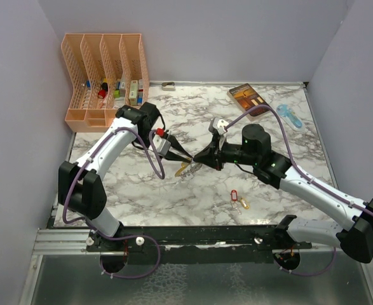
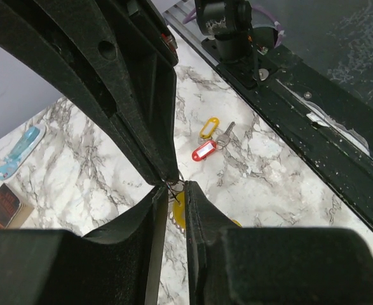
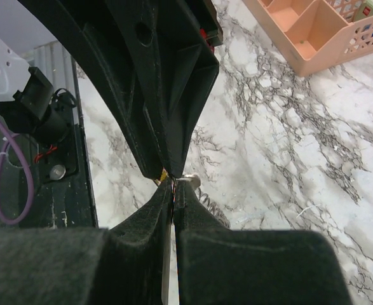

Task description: Put the keys on the keyring

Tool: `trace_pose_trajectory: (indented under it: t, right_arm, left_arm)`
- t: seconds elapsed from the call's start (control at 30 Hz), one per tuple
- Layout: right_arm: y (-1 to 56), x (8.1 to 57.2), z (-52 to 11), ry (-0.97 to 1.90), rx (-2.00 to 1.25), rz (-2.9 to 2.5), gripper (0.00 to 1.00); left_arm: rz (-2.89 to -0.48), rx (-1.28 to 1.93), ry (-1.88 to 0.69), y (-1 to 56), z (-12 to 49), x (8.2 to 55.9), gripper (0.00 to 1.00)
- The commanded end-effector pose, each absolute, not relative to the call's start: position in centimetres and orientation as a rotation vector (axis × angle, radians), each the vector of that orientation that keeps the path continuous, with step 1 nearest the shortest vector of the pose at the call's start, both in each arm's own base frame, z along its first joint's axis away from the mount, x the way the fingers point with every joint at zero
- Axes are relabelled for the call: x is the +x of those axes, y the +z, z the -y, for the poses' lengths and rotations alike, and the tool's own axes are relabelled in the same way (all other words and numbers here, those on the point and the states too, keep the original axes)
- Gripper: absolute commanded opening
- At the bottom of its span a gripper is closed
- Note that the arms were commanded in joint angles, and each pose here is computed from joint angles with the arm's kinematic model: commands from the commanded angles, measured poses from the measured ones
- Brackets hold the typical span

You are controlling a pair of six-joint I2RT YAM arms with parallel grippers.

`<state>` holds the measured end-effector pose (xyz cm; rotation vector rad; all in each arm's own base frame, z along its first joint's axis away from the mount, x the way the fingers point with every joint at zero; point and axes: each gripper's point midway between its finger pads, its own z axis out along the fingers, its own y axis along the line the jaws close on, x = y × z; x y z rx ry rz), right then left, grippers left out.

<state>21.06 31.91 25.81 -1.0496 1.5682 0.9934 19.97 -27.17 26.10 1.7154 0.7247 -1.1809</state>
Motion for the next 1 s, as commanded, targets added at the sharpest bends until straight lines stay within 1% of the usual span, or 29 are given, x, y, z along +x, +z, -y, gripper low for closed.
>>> trace_pose_trajectory:
  t: [0.0, 0.23, 0.27, 0.3, 0.33, 0.37, 0.77, 0.97]
  right_arm:
    - [27.9, 21.1, -32.0, 1.001, -1.029, -1.500, 0.01]
    - [27.5, 20.8, -31.5, 0.989, -1.024, -1.509, 0.01]
    - [27.4, 20.8, -31.5, 0.988, -1.023, -1.511, 0.01]
    - [27.4, 20.7, -31.4, 0.988, -1.024, -1.510, 0.01]
    - [27.3, 20.7, -31.3, 0.986, -1.022, -1.511, 0.01]
    - [27.3, 20.7, -31.3, 0.986, -1.020, -1.512, 0.01]
    - [26.8, 20.6, -31.0, 0.984, -1.000, -1.533, 0.02]
    - [26.8, 20.8, -30.0, 0.940, -0.952, -1.551, 0.20]
  left_arm:
    - [-0.737, 1.730, -1.192, 25.9, 27.4, 20.0, 0.19]
    - [-0.735, 1.748, -1.174, 26.0, 27.3, 20.0, 0.17]
    - [-0.731, 1.750, -1.168, 26.0, 27.2, 20.1, 0.16]
    - [-0.738, 1.751, -1.170, 26.0, 27.3, 20.1, 0.12]
    - [-0.742, 1.750, -1.169, 26.1, 27.3, 20.2, 0.03]
    - [-0.744, 1.751, -1.165, 26.2, 27.3, 20.3, 0.00]
    - [-0.736, 1.755, -1.158, 26.9, 27.4, 20.3, 0.00]
    - [-0.715, 1.753, -1.143, 28.1, 27.4, 20.2, 0.00]
